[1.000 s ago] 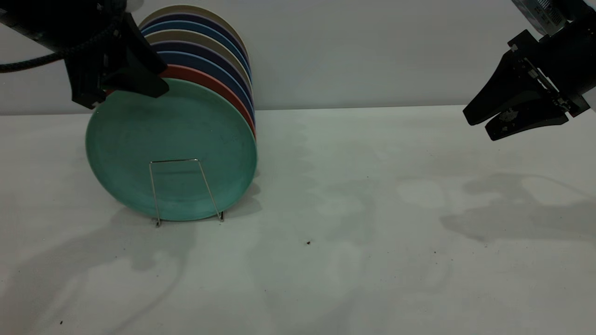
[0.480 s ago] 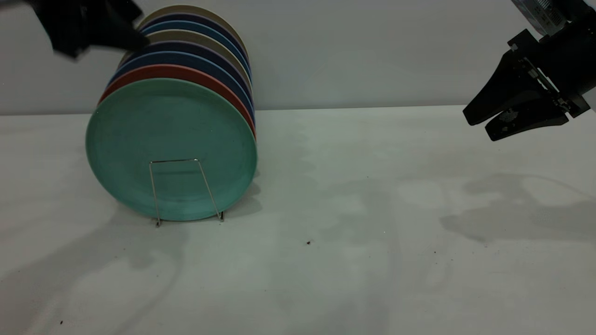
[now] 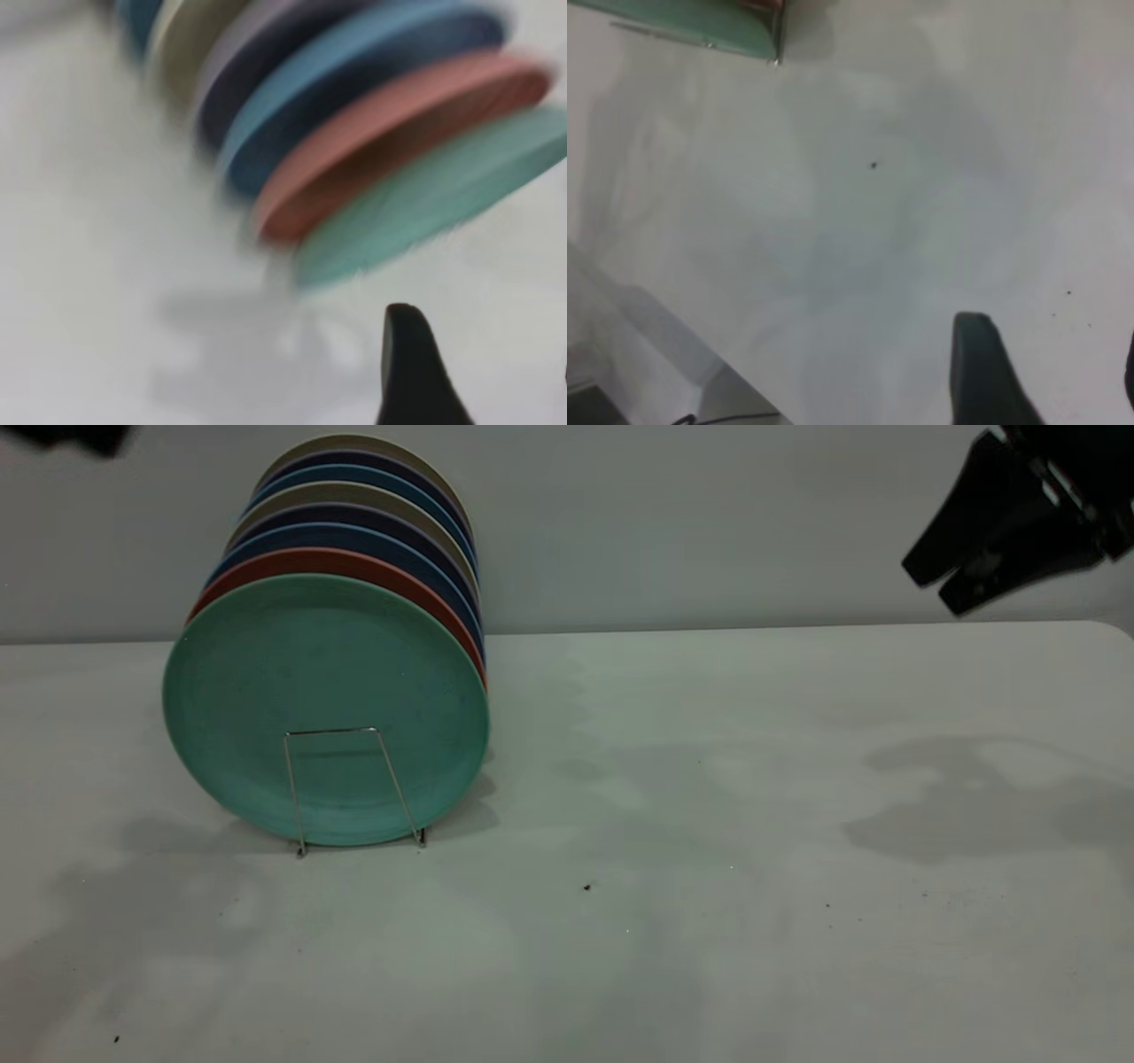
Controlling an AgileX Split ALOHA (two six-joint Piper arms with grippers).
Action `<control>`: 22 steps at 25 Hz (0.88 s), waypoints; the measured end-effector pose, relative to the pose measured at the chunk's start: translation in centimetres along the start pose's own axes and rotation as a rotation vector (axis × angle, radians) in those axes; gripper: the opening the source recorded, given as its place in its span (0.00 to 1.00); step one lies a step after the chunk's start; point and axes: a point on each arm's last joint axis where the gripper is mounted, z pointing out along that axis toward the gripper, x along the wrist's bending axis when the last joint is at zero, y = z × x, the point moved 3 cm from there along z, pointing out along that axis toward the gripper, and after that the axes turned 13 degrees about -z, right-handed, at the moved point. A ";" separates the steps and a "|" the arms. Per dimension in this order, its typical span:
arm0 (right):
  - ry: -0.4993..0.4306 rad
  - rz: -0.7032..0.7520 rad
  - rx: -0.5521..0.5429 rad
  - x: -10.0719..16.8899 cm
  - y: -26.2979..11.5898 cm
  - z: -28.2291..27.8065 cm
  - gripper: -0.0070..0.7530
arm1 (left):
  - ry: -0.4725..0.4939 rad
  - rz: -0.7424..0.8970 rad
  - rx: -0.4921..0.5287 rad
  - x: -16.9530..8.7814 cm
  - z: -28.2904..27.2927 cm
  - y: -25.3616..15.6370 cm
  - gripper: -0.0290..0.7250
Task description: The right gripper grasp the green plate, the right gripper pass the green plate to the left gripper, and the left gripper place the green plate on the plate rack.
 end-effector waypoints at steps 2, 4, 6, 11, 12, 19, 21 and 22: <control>-0.008 -0.022 0.007 0.9 0.7 -0.1 0.51 | 0.107 -0.107 0.048 1.3 -1.5 -1.0 0.62; -0.001 -0.027 0.003 1.6 1.3 -0.1 0.51 | 0.202 -0.171 0.065 2.4 -3.2 -1.7 0.62; 0.021 -0.016 -0.020 2.0 1.7 -0.2 0.51 | 0.260 -0.211 0.069 2.7 -5.0 -2.4 0.62; -0.028 -0.047 -0.028 1.1 2.1 -1.5 0.51 | 0.294 -0.231 0.062 2.5 -8.3 -3.7 0.62; -0.077 -0.045 0.001 0.7 2.0 -1.9 0.51 | 0.296 -0.232 0.060 2.5 -8.8 -3.9 0.62; -0.539 0.059 0.222 -0.3 0.3 -6.5 0.51 | 0.309 -0.245 0.118 2.2 -10.5 -5.4 0.62; -0.554 0.032 0.186 1.8 1.0 -7.4 0.51 | 0.310 -0.246 0.123 2.2 -10.7 -5.8 0.62; -0.559 0.011 0.165 3.1 1.3 -7.9 0.51 | 0.311 -0.247 0.125 2.2 -10.7 -6.1 0.62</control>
